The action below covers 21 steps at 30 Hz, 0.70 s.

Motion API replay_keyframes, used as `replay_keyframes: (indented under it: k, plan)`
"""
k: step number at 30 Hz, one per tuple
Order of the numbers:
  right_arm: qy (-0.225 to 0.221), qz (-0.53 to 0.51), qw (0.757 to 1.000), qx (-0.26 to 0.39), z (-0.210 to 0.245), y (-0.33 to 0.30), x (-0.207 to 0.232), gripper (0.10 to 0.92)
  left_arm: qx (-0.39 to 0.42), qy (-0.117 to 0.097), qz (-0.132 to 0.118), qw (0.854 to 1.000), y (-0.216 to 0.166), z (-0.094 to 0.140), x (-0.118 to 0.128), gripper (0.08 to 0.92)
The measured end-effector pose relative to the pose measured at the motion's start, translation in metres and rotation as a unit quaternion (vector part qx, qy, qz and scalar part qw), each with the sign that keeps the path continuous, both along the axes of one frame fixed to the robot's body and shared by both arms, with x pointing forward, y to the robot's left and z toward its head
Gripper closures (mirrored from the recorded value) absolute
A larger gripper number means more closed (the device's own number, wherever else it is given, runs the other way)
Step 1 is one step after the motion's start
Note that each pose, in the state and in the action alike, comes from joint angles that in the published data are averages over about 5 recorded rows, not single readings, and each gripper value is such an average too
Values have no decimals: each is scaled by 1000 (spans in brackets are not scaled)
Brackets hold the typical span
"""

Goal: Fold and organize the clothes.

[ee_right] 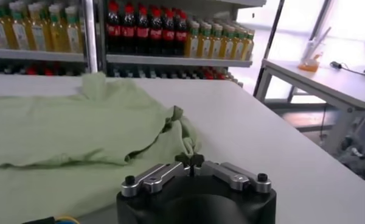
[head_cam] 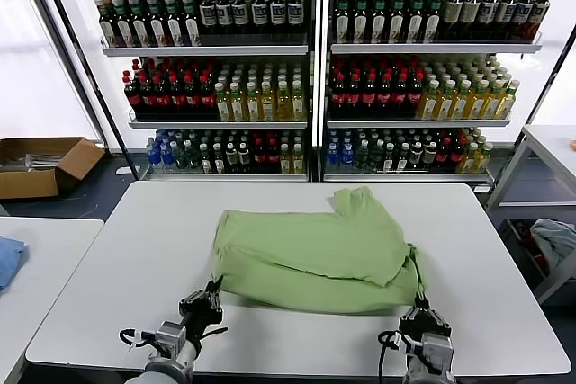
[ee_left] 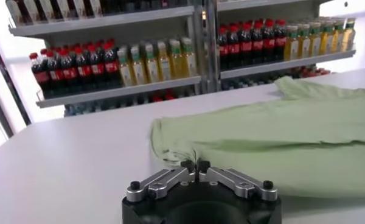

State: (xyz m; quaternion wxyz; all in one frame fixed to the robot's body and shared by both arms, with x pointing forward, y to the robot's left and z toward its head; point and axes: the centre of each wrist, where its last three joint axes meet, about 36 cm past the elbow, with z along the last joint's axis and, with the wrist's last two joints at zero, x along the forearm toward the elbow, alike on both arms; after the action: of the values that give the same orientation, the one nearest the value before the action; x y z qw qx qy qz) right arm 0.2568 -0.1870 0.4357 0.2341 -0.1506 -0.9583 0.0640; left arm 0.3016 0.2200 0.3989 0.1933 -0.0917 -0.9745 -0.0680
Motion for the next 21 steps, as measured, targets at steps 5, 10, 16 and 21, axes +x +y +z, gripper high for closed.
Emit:
replay_keyframes:
  k: [5, 10, 16, 21]
  plan:
    - [8, -1, 1000, -9, 5, -3, -12, 786, -3, 11, -8, 1000, -4, 3, -18, 903]
    - [-3, -7, 1000, -11, 21, -7, -16, 639, -8, 11, -10, 1000, -7, 14, -31, 798]
    - [-30, -19, 999, -7, 42, -14, -15, 466, -15, -4, -8, 1000, -9, 33, -35, 634]
    - [-59, -25, 998, -6, 49, -28, -3, 327, -21, -24, -4, 999, -8, 46, -32, 478]
